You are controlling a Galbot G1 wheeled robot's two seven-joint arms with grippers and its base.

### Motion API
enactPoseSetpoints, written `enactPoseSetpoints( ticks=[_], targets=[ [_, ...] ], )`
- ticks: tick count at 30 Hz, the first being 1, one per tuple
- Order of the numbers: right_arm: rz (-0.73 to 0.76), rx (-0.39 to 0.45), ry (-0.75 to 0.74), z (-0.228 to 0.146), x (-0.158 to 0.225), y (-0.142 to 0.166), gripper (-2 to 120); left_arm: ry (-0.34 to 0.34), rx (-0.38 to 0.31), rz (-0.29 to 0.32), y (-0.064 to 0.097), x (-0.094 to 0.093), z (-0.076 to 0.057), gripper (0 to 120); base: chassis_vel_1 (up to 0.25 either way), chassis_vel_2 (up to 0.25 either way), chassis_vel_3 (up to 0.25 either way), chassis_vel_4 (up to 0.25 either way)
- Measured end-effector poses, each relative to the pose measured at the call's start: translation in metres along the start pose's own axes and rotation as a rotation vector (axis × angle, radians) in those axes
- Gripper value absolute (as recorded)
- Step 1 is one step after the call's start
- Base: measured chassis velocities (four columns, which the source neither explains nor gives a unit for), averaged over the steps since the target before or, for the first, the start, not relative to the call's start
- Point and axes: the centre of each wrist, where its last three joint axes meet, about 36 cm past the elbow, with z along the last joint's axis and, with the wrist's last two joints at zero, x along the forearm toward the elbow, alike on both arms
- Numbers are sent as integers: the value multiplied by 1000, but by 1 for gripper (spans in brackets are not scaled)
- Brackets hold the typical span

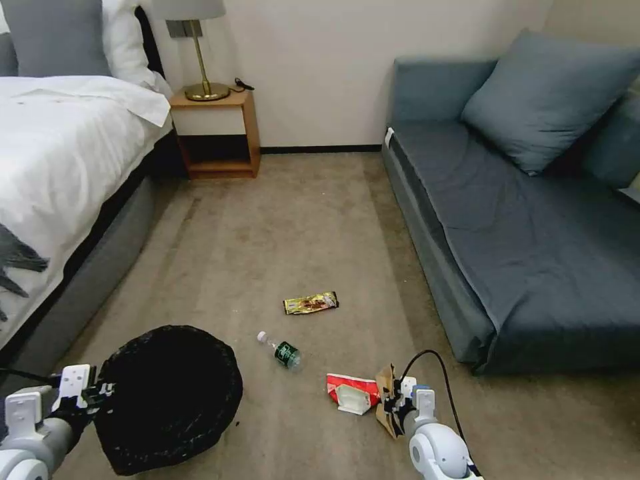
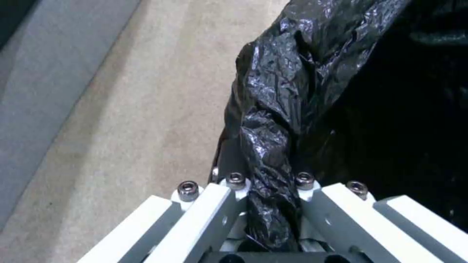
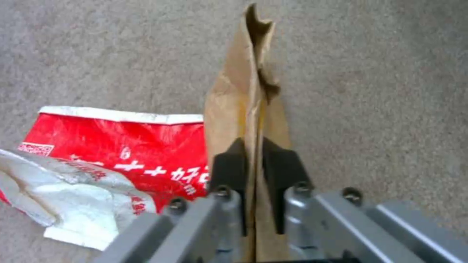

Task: Pick up the trash bin, then pick up the garbage on the floor and place it into the trash bin.

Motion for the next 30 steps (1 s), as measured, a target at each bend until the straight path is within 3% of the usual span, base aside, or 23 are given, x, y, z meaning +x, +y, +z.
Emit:
enactPoseSetpoints(
  ticks=[2,9,12,13,17,18,22,23,27,30],
  targets=[
    [2,4,-7,0,0,-1,0,-1,0,1,0,0,0,3,0,0,0,0],
    [-43,66,-185,-39,43,10,0,-1,3,3,-1,1,0,3,0,0,0,0],
    [-216,92,-363,-82,94,47,0,1,5,3,0,1,1,3,0,0,0,0],
    [-216,92,-363,-82,94,47,0,1,5,3,0,1,1,3,0,0,0,0],
    [-535,150,-614,-109,127,103,0,5,5,3,0,2,2,3,0,0,0,0],
    [-535,150,-614,-109,127,103,0,5,5,3,0,2,2,3,0,0,0,0],
    [-835,149,-664,-131,137,165,0,-2,-5,0,2,6,-1,3,0,0,0,0],
    [-835,149,-664,-131,137,165,0,-2,-5,0,2,6,-1,3,0,0,0,0],
    [-972,139,-628,-136,128,223,0,-4,-4,2,2,6,-3,3,0,0,0,0],
    [-1001,149,-609,-129,121,248,0,-6,-2,7,0,6,-4,3,0,0,0,0]
  ],
)
